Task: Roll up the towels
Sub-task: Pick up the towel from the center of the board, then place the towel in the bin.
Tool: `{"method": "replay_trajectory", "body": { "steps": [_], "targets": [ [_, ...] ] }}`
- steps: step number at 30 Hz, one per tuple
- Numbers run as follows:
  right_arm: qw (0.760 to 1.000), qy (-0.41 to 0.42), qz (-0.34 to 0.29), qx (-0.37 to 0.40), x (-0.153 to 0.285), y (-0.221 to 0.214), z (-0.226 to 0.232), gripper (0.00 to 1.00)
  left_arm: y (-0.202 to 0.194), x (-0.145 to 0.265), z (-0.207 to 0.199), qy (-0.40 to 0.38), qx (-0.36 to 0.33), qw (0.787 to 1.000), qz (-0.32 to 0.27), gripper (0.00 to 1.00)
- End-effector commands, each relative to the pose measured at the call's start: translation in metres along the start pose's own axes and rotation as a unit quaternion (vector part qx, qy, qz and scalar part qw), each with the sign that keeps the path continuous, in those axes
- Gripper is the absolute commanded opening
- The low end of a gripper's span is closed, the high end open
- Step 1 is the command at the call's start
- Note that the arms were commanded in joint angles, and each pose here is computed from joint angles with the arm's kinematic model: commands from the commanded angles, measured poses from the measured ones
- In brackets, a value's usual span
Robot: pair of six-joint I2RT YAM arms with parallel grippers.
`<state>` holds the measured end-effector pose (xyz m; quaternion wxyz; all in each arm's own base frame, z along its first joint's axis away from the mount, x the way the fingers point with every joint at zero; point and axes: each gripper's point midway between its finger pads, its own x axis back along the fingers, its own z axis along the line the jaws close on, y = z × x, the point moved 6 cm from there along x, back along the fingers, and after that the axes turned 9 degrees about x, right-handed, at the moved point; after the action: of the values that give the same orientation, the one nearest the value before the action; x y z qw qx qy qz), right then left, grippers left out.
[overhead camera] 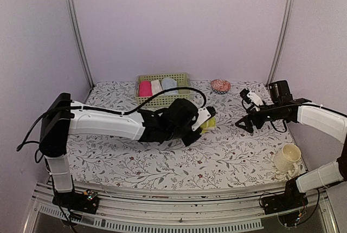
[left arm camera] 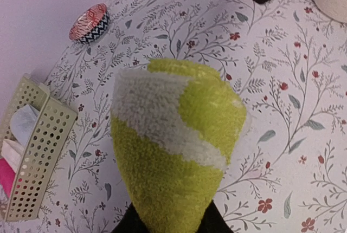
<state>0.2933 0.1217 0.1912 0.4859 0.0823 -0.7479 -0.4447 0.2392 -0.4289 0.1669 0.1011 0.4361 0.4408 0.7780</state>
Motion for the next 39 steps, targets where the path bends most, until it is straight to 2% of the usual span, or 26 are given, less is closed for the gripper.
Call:
{"method": "replay_trajectory", "body": {
  "steps": [1, 9, 17, 25, 30, 39],
  "targets": [
    [1.0, 0.014, -0.012, -0.003, -0.002, 0.006, -0.001, 0.99, 0.022, -0.017, 0.029, 0.028, 0.069, 0.997, -0.004, 0.0],
    [1.0, 0.021, -0.006, -0.004, -0.005, 0.003, 0.0, 0.99, 0.055, -0.054, 0.095, 0.084, 0.168, 0.982, -0.005, 0.0],
    [1.0, 0.029, -0.002, -0.01, -0.009, 0.001, 0.0, 0.99, 0.069, -0.083, 0.166, 0.118, 0.304, 0.945, -0.037, 0.0],
    [0.999, 0.037, 0.016, -0.017, -0.019, -0.007, -0.001, 0.99, 0.075, -0.107, 0.221, 0.115, 0.396, 0.909, -0.067, 0.0],
    [0.999, 0.038, 0.028, -0.022, -0.023, -0.012, -0.002, 0.99, 0.064, -0.115, 0.251, 0.101, 0.472, 0.872, -0.08, 0.0],
    [0.999, 0.035, 0.035, -0.019, -0.024, -0.014, -0.002, 0.99, 0.057, -0.131, 0.274, 0.059, 0.534, 0.836, -0.113, 0.0]
  ]
}}
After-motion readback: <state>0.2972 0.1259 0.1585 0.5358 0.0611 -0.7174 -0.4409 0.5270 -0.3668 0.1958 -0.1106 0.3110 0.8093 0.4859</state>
